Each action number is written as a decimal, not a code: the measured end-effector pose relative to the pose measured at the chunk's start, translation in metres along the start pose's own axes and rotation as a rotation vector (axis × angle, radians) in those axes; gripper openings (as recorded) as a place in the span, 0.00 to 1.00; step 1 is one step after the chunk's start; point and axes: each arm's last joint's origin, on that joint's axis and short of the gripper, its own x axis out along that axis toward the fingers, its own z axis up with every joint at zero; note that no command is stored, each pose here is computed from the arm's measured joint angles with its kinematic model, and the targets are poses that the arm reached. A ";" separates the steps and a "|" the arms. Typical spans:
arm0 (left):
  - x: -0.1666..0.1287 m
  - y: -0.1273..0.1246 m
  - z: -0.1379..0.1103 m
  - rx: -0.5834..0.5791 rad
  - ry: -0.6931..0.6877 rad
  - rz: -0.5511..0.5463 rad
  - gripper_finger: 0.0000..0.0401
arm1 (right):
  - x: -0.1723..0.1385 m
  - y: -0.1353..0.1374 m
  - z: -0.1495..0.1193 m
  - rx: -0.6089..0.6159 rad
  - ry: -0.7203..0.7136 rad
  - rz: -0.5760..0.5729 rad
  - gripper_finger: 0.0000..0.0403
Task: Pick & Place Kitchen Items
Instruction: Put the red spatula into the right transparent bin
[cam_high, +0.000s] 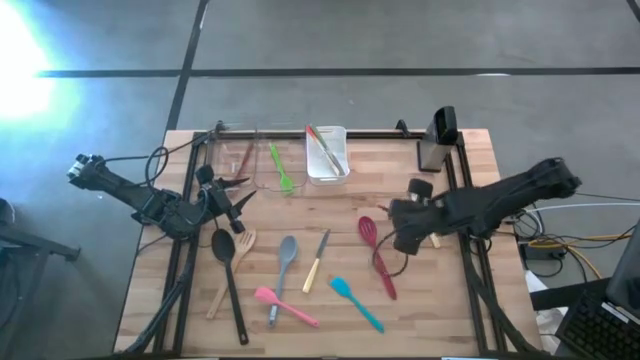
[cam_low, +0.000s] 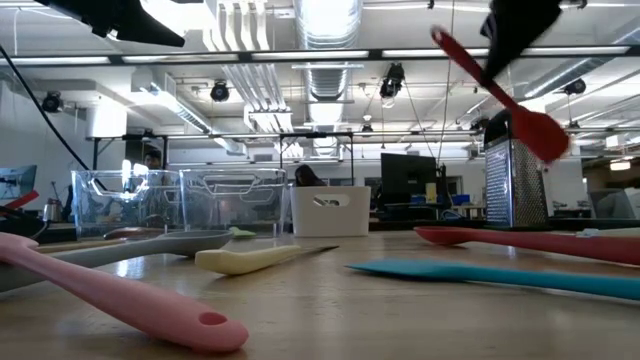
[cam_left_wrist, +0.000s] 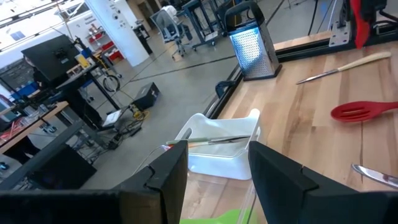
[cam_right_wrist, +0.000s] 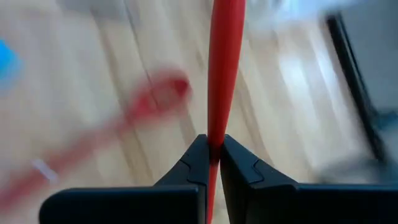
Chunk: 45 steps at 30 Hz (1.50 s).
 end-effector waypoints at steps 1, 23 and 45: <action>0.000 0.000 0.000 0.000 0.000 -0.001 0.43 | -0.005 -0.003 0.002 0.039 -0.069 0.035 0.03; 0.041 -0.018 0.031 -0.278 -0.237 -0.401 0.43 | 0.002 0.003 0.037 0.115 -0.595 0.294 0.03; 0.164 -0.048 0.079 -0.347 -0.372 -0.891 0.43 | 0.007 0.026 0.079 0.020 -0.600 0.270 0.03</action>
